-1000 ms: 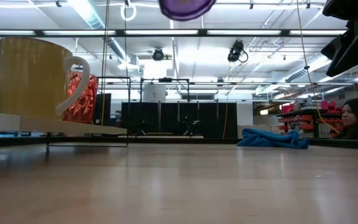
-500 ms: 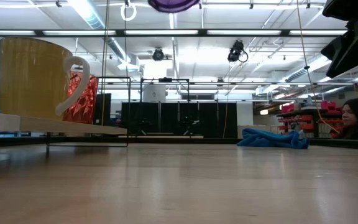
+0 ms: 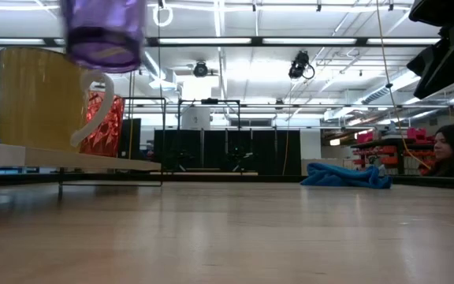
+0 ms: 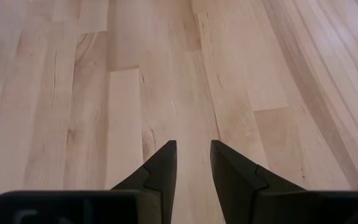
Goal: Stack small to large cups/mugs on shelf
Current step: Put the violet cup on the shelf
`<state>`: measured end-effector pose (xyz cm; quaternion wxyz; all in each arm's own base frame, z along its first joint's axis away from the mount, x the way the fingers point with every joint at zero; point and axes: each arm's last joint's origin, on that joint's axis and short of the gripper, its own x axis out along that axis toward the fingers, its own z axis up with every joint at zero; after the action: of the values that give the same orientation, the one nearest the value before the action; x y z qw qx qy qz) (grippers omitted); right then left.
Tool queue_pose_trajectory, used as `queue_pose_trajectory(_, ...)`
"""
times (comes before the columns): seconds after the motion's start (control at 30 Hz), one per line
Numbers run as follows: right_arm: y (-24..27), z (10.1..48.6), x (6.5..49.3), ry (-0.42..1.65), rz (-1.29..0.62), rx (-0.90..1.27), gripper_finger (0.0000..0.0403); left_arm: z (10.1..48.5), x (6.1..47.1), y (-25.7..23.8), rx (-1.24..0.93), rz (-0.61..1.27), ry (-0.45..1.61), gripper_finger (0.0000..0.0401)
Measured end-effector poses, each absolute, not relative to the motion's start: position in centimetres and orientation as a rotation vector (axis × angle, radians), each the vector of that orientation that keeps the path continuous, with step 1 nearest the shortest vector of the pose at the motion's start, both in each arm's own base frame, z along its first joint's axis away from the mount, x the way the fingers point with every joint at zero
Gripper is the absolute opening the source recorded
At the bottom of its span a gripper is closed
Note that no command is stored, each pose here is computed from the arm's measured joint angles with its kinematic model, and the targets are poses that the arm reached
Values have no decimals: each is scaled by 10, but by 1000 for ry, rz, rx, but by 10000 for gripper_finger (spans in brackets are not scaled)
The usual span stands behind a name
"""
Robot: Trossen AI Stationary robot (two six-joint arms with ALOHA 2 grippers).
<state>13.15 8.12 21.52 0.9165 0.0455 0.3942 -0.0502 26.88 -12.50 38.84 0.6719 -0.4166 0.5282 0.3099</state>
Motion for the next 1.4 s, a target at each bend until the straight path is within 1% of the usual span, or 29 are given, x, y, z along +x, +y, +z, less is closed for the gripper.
queue_pose_trajectory(0.17, 81, 215, 131, 811, -102, 90, 105, 385, 230, -124, -997, 763, 1178, 12)
queue_pose_trajectory(0.4, 81, 215, 131, 811, -102, 89, 105, 370, 203, -127, -1019, 836, 1192, 12)
queue_pose_trajectory(0.67, 81, 215, 131, 811, -101, 87, 105, 364, 188, -135, -1077, 886, 1219, 12)
queue_pose_trajectory(1.03, 81, 215, 131, 811, -98, 80, 105, 346, 176, -152, -1057, 968, 1233, 12)
queue_pose_trajectory(1.4, 81, 215, 132, 811, -98, 80, 105, 331, 177, -158, -1052, 958, 1201, 12)
